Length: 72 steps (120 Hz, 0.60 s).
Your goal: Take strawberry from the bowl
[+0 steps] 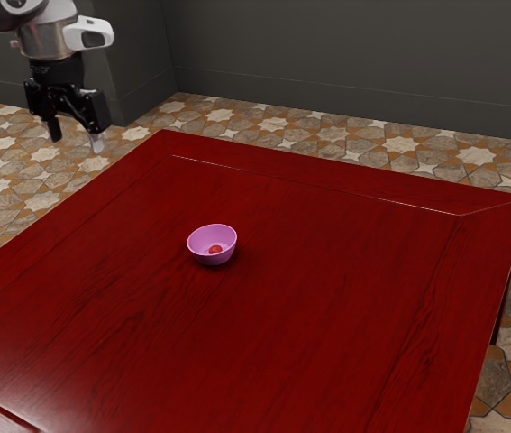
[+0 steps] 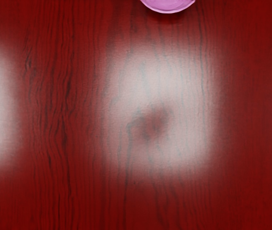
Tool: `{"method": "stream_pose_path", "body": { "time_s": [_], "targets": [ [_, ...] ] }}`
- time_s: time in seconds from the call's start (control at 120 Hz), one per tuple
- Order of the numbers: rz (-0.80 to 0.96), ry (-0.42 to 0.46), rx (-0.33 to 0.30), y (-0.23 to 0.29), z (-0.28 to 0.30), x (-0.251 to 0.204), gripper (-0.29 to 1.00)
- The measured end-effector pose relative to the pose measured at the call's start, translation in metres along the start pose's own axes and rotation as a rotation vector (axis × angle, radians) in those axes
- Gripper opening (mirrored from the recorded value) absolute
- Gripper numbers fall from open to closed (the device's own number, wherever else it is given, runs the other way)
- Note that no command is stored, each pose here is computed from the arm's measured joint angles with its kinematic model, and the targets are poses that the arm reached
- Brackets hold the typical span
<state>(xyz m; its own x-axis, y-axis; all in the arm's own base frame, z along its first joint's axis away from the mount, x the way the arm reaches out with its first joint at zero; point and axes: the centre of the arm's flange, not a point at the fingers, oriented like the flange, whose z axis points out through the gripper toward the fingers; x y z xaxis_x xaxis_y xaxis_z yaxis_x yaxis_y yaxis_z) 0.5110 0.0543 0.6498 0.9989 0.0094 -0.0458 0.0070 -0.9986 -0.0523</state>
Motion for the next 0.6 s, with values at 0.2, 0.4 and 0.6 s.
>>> {"method": "stream_pose_path", "body": {
  "time_s": [0.2, 0.4, 0.6],
  "targets": [
    [0.026, -0.007, 0.022, 0.017, 0.012, 0.014, 0.70],
    [0.055, -0.088, 0.028, 0.046, 0.100, 0.024, 0.70],
    [0.048, -0.023, 0.036, 0.096, 0.143, 0.046, 0.70]
  ]
}}
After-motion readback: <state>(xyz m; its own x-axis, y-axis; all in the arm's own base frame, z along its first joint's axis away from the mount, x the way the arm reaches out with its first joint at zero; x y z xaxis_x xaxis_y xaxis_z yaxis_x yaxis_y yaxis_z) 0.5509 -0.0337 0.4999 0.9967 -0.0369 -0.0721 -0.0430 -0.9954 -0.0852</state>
